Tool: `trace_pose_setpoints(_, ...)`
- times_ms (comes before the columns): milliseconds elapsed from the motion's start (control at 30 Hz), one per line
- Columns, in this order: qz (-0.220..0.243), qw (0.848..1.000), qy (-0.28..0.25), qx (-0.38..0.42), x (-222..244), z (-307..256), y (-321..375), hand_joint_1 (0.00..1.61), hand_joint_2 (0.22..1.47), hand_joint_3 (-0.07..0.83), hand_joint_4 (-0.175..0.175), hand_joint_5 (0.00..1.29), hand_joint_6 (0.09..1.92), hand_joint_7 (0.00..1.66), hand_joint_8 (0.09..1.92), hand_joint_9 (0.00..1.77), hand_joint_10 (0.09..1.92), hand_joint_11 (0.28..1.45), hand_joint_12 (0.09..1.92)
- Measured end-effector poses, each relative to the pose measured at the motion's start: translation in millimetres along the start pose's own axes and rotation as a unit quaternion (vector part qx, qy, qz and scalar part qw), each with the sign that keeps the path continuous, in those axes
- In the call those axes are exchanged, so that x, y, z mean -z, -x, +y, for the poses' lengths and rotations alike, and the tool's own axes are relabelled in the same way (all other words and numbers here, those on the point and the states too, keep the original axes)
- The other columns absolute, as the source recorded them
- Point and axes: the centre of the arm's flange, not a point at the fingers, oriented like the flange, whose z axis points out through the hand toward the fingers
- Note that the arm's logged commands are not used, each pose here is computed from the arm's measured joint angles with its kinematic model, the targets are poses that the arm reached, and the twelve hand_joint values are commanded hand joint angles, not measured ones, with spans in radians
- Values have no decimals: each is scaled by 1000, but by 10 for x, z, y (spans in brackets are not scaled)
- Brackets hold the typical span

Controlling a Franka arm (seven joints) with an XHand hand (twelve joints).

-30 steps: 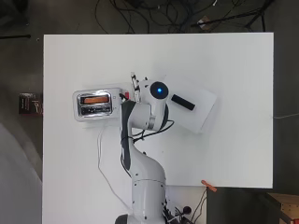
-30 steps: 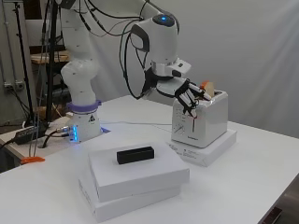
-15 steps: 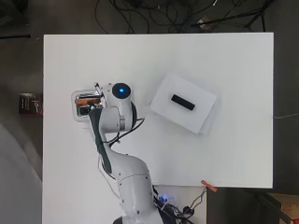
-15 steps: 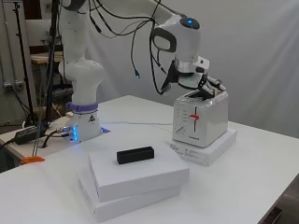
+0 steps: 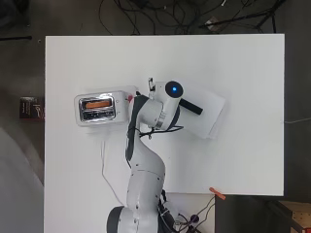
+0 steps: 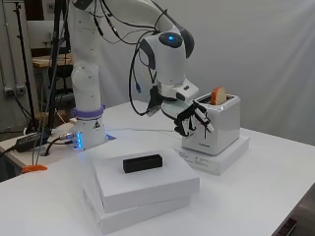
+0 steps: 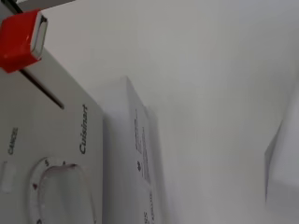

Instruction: Teleoperate dual arm-hand system to toast a bread

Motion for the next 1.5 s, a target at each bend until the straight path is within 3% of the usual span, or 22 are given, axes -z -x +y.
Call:
trace_pose_setpoints(300, -24, 1000, -17, -2, -309, 39, -127, 46, 1215, 1, -72, 534, 87, 1440, 1920, 1665, 1920, 1291, 1920)
trace_pose_setpoints(467, -30, 999, -29, 16, -515, 64, -206, 49, 1210, -1, -108, 375, 87, 1157, 1920, 1484, 1920, 1079, 1920)
trace_pose_setpoints(733, -35, 997, -48, 50, -840, 160, -211, 143, 1196, 0, -122, 315, 87, 959, 1920, 1223, 1920, 726, 1849)
trace_pose_setpoints(967, -53, 995, -78, 29, -1328, 240, 76, 230, 1203, 1, -121, 340, 87, 1047, 1920, 1308, 1920, 797, 1875)
trace_pose_setpoints(1100, -56, 995, -81, 17, -1327, 257, 128, 197, 1226, 3, -116, 337, 87, 918, 1896, 1128, 1908, 621, 1661)
trace_pose_setpoints(1200, -48, 996, -75, 15, -1060, 202, 54, 183, 1234, 1, -112, 334, 87, 869, 1829, 1055, 1886, 574, 1544)
trace_pose_setpoints(1267, -41, 997, -69, 16, -864, 157, 9, 129, 1249, 2, -110, 331, 87, 827, 1599, 999, 1699, 547, 1399)
trace_pose_setpoints(1333, -47, 997, -61, 19, -759, 135, 5, 45, 1250, 1, -99, 298, 87, 742, 808, 863, 911, 550, 667)
trace_pose_setpoints(1367, -54, 997, -52, 23, -710, 104, -15, 22, 1248, 1, -92, 288, 87, 742, 466, 840, 545, 560, 372)
trace_pose_setpoints(1400, -61, 997, -43, 29, -651, 48, -53, 13, 1238, 0, -87, 294, 87, 756, 251, 842, 303, 572, 193)
trace_pose_setpoints(1467, -63, 997, -17, 49, -364, -150, -173, 30, 1215, -5, -87, 307, 87, 776, 87, 847, 91, 569, 87)
trace_pose_setpoints(1500, -53, 997, -2, 62, -145, -269, -218, 40, 1203, -8, -88, 308, 87, 746, 87, 799, 87, 547, 87)
